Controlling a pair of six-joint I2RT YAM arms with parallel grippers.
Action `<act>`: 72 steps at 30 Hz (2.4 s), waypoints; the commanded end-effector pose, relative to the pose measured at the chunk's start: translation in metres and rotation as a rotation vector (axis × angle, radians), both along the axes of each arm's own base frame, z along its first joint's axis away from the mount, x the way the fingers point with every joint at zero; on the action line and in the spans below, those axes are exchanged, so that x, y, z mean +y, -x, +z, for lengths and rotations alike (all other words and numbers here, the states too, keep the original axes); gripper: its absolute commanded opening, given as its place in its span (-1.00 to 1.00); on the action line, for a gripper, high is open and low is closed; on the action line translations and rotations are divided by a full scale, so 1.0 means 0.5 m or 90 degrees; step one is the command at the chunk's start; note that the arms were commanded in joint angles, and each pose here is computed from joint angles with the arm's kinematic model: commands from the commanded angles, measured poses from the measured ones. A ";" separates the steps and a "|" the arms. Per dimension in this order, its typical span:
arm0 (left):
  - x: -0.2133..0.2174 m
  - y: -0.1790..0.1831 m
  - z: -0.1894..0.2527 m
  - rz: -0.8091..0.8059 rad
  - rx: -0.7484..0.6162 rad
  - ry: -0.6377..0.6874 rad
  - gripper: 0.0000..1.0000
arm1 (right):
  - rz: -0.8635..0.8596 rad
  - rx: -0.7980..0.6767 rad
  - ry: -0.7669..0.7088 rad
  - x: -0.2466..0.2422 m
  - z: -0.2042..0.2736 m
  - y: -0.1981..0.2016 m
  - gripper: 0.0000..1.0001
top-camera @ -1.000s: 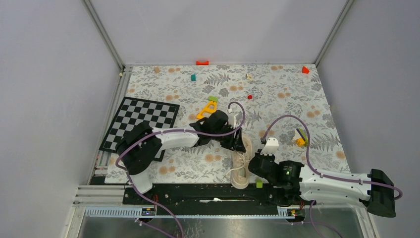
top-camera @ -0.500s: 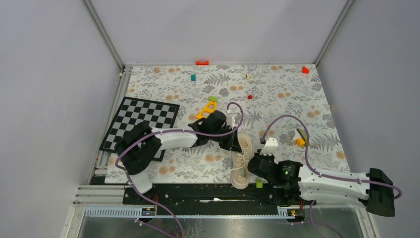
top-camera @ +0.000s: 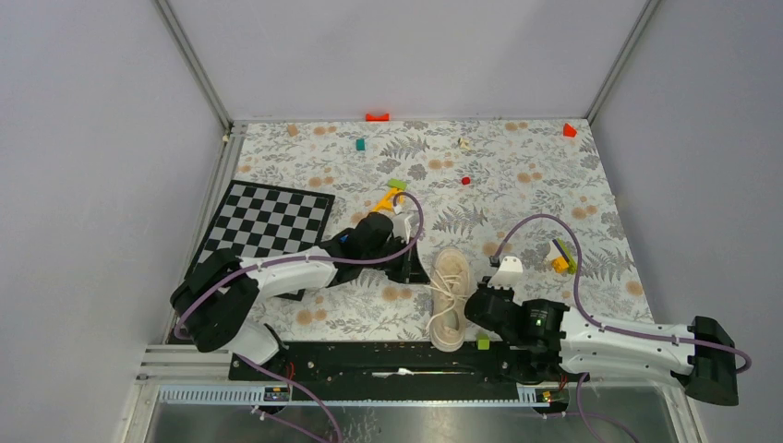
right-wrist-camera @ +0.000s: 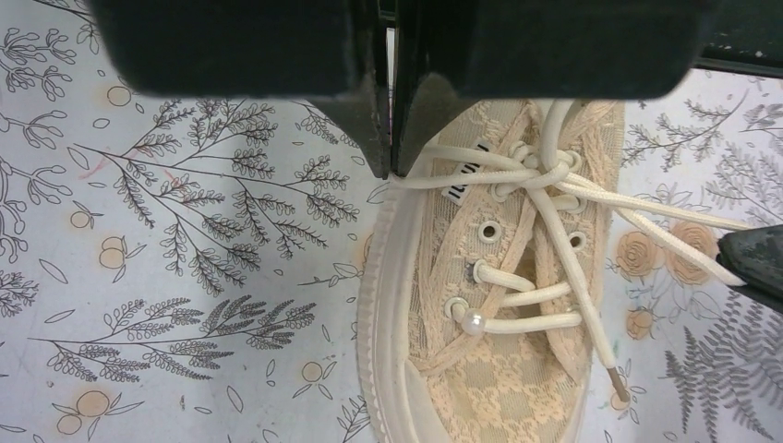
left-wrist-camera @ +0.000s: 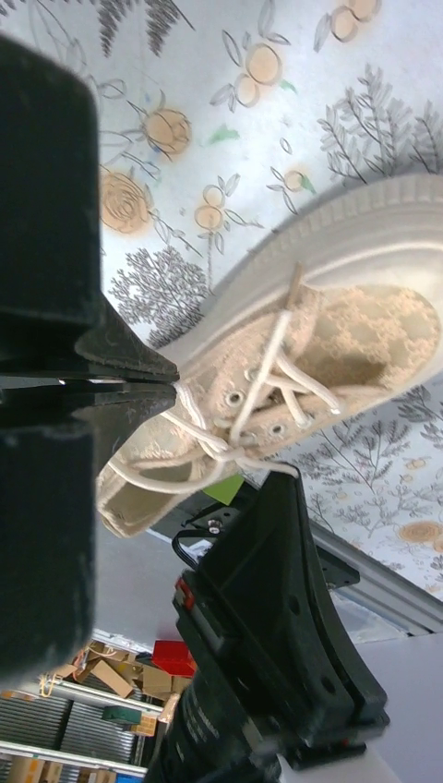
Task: Tie the shoes
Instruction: Tie the shoelace on the shoe.
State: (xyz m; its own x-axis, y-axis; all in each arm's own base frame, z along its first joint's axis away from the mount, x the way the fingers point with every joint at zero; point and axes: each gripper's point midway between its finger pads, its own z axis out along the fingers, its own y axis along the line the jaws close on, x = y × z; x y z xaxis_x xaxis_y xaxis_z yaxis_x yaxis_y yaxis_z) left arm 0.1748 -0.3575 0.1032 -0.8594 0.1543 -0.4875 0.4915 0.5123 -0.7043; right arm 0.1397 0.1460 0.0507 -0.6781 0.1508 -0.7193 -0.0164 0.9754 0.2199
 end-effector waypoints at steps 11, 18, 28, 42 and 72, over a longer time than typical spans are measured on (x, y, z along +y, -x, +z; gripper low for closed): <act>0.110 -0.040 -0.060 0.123 -0.016 -0.039 -1.00 | -0.088 -0.013 0.028 -0.080 -0.005 -0.001 -1.00; 0.145 -0.055 -0.048 0.166 -0.043 -0.039 -1.00 | -0.112 -0.021 0.037 -0.102 0.002 -0.001 -1.00; 0.177 -0.050 -0.099 0.191 -0.017 -0.061 -1.00 | -0.118 -0.011 0.038 -0.105 -0.004 0.003 -1.00; 0.201 -0.052 -0.120 0.213 -0.010 -0.071 -1.00 | -0.123 -0.006 0.041 -0.109 -0.008 0.006 -1.00; 0.022 -0.291 0.103 0.190 -0.139 0.012 0.28 | -0.083 -0.130 0.091 -0.066 0.177 -0.130 0.60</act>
State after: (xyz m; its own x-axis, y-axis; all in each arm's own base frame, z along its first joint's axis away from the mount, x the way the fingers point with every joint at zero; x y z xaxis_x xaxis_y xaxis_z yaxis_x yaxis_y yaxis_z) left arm 0.2858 -0.3542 0.1057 -0.8263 -0.0348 -0.5622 0.4250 0.6164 -0.6629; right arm 0.1961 0.1178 0.1035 -0.5232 0.2094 -0.8261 0.1113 0.9778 0.1774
